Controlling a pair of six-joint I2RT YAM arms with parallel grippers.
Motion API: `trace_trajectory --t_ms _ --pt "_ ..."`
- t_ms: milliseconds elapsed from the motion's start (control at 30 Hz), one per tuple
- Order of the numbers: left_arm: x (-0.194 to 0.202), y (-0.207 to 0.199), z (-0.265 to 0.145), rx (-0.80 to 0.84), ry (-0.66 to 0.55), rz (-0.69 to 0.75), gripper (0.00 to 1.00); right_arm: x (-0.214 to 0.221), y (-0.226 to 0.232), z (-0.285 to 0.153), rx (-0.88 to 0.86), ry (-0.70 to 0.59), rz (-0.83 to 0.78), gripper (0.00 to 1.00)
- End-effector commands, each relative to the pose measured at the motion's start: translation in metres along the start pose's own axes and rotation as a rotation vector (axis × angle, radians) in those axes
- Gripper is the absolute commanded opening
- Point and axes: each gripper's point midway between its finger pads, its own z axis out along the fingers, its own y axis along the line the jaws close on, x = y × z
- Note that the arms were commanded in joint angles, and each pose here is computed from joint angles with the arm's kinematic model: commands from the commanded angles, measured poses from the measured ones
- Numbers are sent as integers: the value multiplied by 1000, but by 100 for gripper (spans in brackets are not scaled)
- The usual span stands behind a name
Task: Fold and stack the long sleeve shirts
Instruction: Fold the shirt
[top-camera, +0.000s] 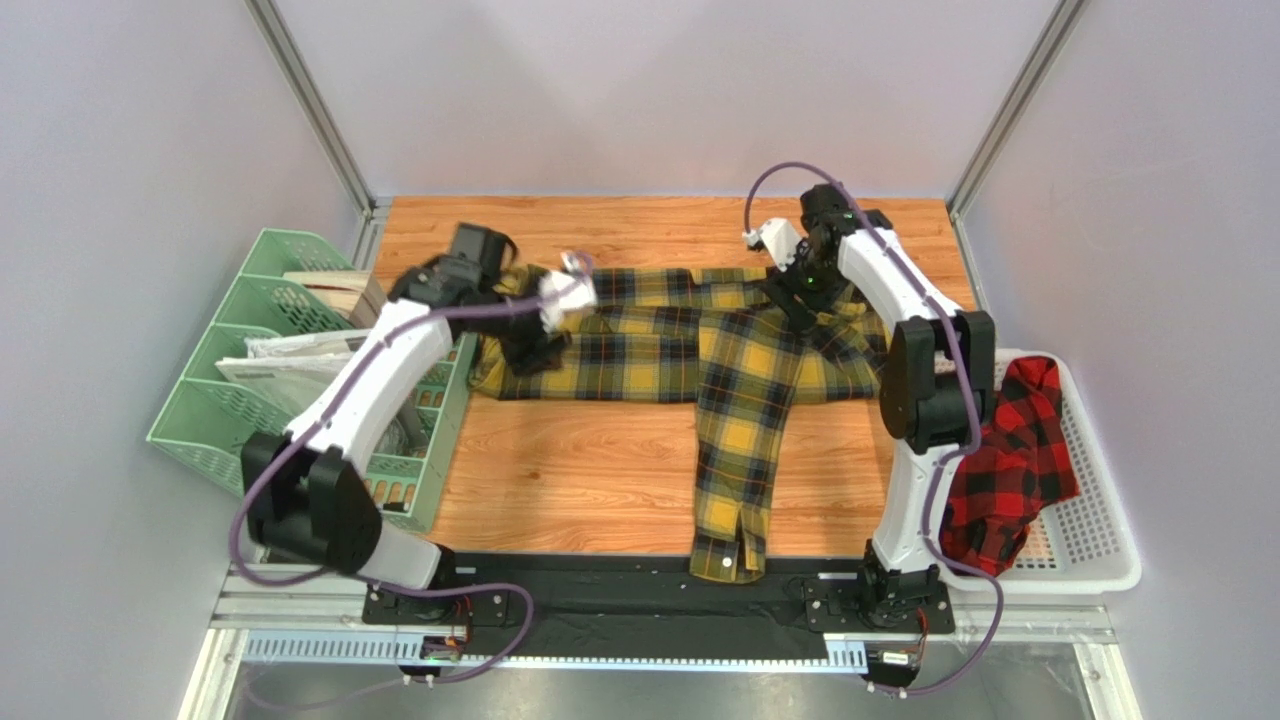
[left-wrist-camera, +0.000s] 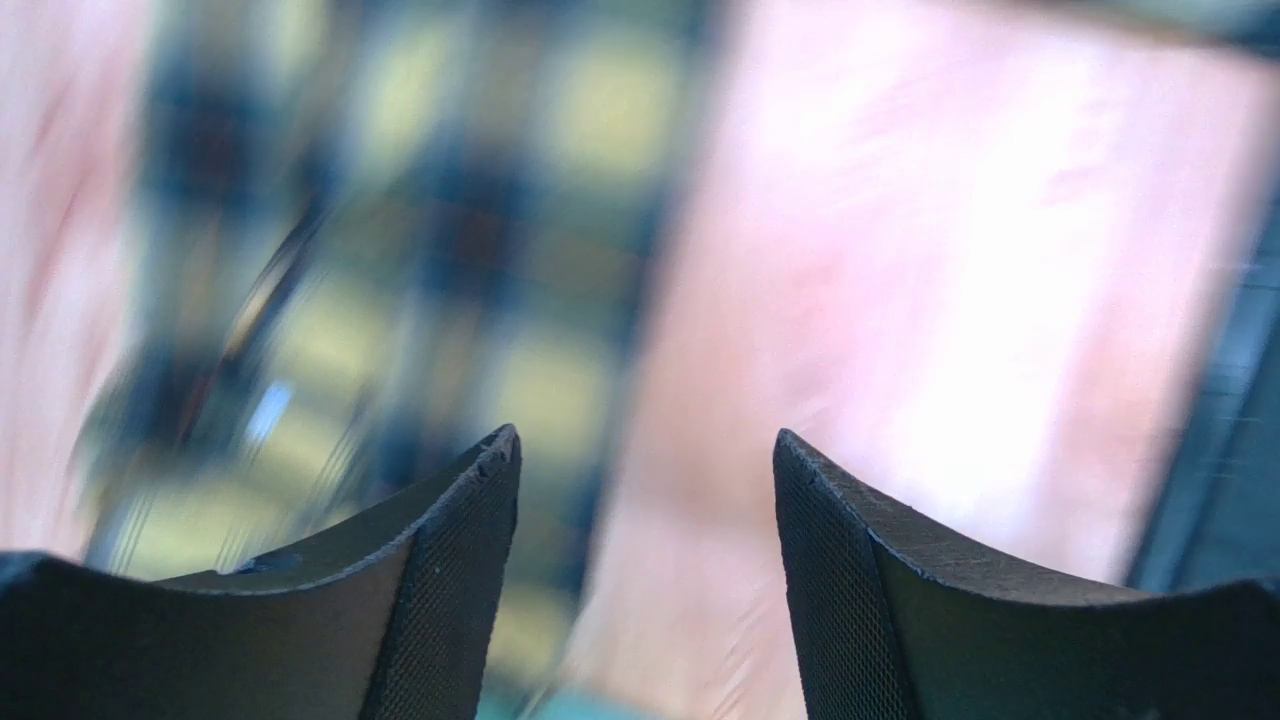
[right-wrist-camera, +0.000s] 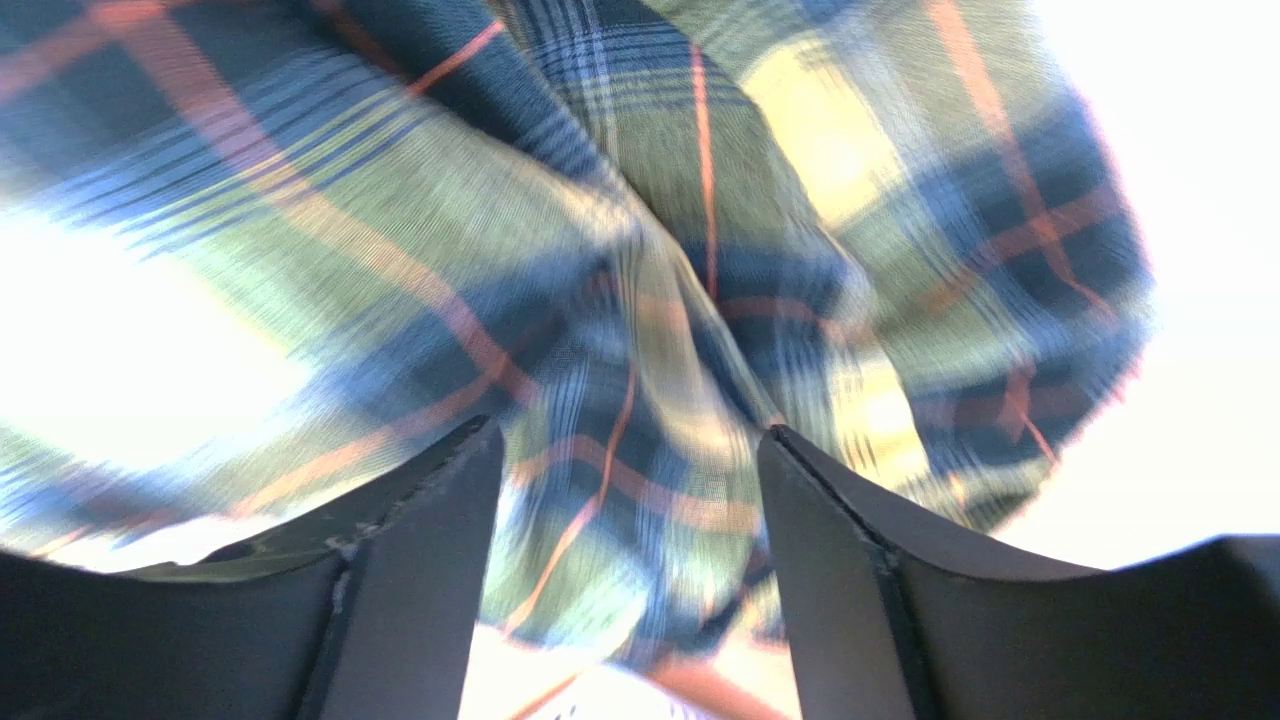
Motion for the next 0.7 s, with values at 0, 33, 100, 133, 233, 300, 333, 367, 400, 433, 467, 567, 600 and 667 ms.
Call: trace_trajectory --t_ms 0,33,100,133,233,300,333,367,400,433,467,567,600,667 --pt "-37 -117 25 248 -115 148 69 -24 15 -85 -13 -156 89 69" --pt "-50 -151 30 296 -130 237 70 -22 21 -90 -32 -162 100 70" --pt "-60 -180 47 328 -156 287 70 -13 44 -94 -102 -162 144 70" --pt "-65 -208 58 379 -150 343 70 -9 50 -94 -124 -158 165 70" --pt "-80 -256 79 471 -150 390 71 2 72 -95 -205 -159 236 72" --pt "-84 -277 95 513 -141 420 71 6 83 -98 -256 -176 269 81" --pt "-89 -297 97 544 -152 461 85 9 85 -99 -270 -179 294 81" --pt "-89 -306 101 557 -149 476 86 9 88 -101 -292 -188 303 82" --pt "-85 -316 109 578 -129 487 86 12 91 -104 -295 -196 310 82" --pt "-87 -330 112 598 -142 518 86 15 90 -107 -296 -203 319 83" --pt "-86 -337 115 609 -140 530 86 15 91 -109 -305 -216 319 83" --pt "-81 -352 132 622 -129 579 85 22 92 -117 -301 -241 323 82" --pt "-75 -352 143 614 -105 579 84 24 92 -118 -299 -244 328 82" --pt "-77 -348 156 578 -107 594 81 27 97 -126 -306 -267 327 82"
